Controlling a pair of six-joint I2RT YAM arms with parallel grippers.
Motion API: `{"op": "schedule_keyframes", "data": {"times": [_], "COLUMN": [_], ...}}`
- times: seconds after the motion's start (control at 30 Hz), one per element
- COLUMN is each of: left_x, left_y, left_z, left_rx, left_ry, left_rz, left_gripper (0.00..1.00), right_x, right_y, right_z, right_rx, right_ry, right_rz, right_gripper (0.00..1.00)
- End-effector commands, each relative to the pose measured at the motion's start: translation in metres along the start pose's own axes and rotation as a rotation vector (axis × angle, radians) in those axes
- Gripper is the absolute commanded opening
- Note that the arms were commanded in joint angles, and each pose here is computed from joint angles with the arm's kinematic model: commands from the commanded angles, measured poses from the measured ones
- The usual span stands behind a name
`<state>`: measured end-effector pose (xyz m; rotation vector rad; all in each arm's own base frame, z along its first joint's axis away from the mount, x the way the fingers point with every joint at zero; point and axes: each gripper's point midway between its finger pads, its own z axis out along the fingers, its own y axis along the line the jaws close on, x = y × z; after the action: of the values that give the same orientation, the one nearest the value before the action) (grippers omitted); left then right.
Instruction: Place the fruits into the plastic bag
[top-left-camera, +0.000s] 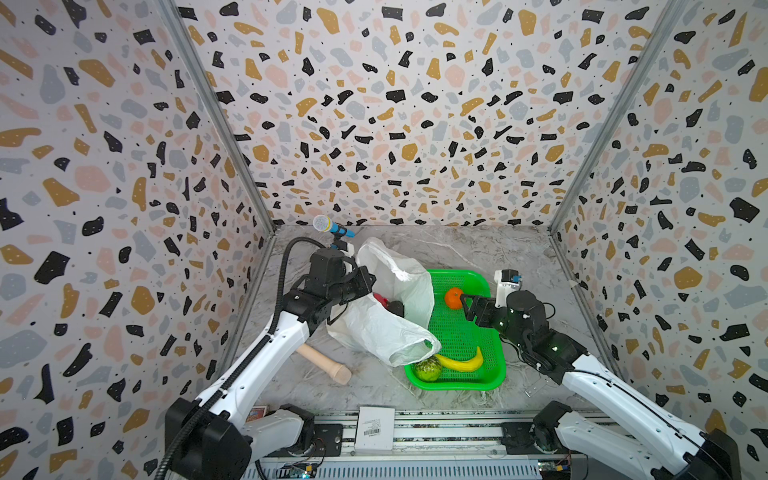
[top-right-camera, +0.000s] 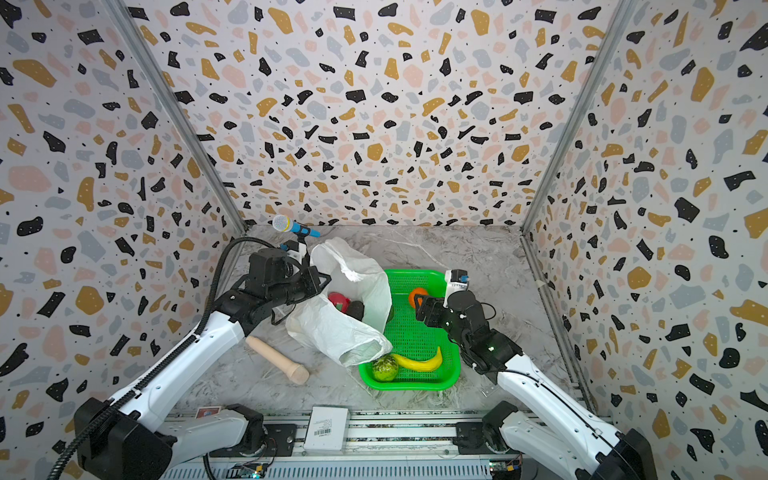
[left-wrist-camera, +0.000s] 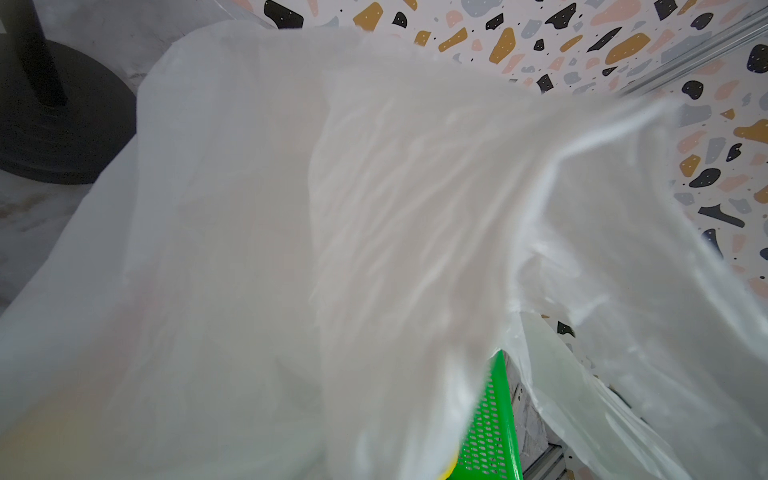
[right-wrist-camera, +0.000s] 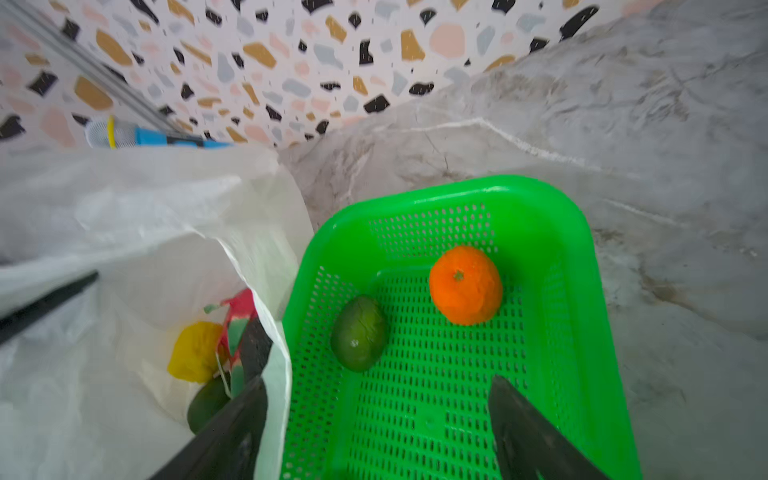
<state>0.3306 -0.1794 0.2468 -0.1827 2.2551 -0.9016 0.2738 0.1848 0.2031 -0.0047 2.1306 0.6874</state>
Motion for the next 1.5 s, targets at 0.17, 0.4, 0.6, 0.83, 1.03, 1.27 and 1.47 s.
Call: {"op": "schedule_keyframes", "data": {"times": [0.17,0.4,0.6,0.83,1.03,1.27,1.47], "left_x": [-0.004,-0.004,-0.004,-0.003,-0.002,-0.002,-0.002], "left_y": [-0.002,-0.002,-0.003,-0.001,-0.001,-0.001,0.0], "left_z": [0.001,0.0,-0.002,-0.002,-0.003,-0.003,-0.003], "left_rx": [0.015,0.012,0.012,0.008,0.009,0.009,0.007], "left_ry": [-0.01,-0.012,-0.012,-0.013,-0.014,-0.013,-0.014], "left_rz": [0.004,0.003,0.006,0.004,0.002,0.0,-0.002], "left_gripper": [0.0,0.0,0.0,0.0,0.0,0.0,0.0], "right_x": [0.133,0.174,0.193,0.2,0.182,0.167,0.163], "right_y": [0.018,0.057,0.042,0.028,0.027,0.038,0.046], "right_z": [0.006,0.005,0.02,0.032,0.04,0.049,0.057], "right_rx": [-0.231,-0.363,-0.261,-0.146,-0.09,-0.096,-0.112], "right_ry": [0.59,0.716,0.796,0.797,0.706,0.645,0.626], "right_rz": [-0.164,-0.307,-0.35,-0.425,-0.453,-0.443,-0.438], "right_gripper": [0.85,0.86,0.85,0.83,0.82,0.88,0.89]}}
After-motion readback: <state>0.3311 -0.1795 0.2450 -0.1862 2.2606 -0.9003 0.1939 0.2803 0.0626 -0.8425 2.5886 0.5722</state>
